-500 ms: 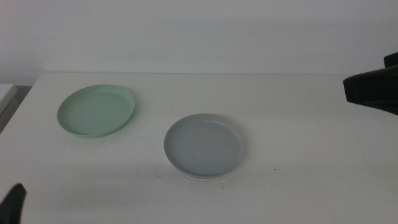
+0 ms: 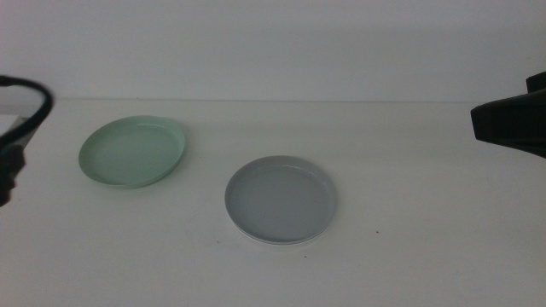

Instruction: Stack the three bowls on top of each other.

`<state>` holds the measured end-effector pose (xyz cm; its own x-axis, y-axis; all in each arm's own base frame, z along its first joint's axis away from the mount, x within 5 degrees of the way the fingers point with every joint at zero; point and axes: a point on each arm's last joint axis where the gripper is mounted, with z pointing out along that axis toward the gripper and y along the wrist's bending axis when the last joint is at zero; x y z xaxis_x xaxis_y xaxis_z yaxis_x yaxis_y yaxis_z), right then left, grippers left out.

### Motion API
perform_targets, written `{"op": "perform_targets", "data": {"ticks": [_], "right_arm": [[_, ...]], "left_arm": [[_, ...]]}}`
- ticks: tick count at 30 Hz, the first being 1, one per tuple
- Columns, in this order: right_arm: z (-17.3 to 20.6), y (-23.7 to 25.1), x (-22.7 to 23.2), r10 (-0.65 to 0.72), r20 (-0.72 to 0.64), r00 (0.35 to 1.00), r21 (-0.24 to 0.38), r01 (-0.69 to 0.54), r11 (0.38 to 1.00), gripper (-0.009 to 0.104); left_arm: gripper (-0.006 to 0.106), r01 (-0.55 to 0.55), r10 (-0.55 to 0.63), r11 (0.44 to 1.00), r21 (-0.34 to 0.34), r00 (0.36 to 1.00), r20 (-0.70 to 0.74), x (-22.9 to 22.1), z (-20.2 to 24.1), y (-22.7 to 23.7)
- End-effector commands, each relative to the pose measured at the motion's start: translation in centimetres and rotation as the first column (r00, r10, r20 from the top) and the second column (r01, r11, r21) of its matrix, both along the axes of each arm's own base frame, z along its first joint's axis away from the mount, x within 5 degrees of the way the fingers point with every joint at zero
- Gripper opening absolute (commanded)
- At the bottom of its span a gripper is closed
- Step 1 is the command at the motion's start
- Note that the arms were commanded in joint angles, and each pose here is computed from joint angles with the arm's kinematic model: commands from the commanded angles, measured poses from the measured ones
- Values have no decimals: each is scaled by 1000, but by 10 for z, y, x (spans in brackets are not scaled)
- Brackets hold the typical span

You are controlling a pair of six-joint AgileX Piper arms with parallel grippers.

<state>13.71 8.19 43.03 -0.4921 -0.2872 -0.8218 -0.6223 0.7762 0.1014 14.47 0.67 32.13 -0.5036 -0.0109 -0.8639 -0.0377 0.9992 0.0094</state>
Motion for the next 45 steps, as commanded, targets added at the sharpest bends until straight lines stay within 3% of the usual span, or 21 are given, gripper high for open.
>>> {"op": "perform_targets", "data": {"ticks": [1,6,9,11,17,22,27,31,37,45], "right_arm": [[0,-1,0,0,14,1000,-6,0,1000,93],[0,-1,0,0,14,1000,-6,0,1000,93],[0,-1,0,0,14,1000,-6,0,1000,93],[0,-1,0,0,14,1000,-6,0,1000,93],[0,-1,0,1,14,1000,-4,-1,1000,93],[0,-1,0,1,14,1000,-4,-1,1000,93],[0,-1,0,1,14,1000,-4,-1,1000,93],[0,-1,0,1,14,1000,-4,-1,1000,93],[0,-1,0,1,14,1000,-4,-1,1000,93],[0,-1,0,1,14,1000,-4,-1,1000,93]], "left_arm": [[94,-1,0,1000,-15,997,-78,15,-5,0],[94,-6,0,999,-33,982,-190,46,-30,1],[94,-77,40,988,-131,963,-265,64,-45,1],[94,-115,62,982,-147,945,-322,78,-49,3],[94,-86,50,993,-77,921,-385,143,-34,14],[94,-110,61,990,-88,899,-435,189,-38,26],[94,-48,13,998,-50,839,-544,243,-60,44],[94,-21,7,1000,-20,832,-554,280,-82,53],[94,2,-18,1000,-29,816,-578,316,-123,57],[93,12,-35,999,-42,798,-601,328,-163,58]]}}
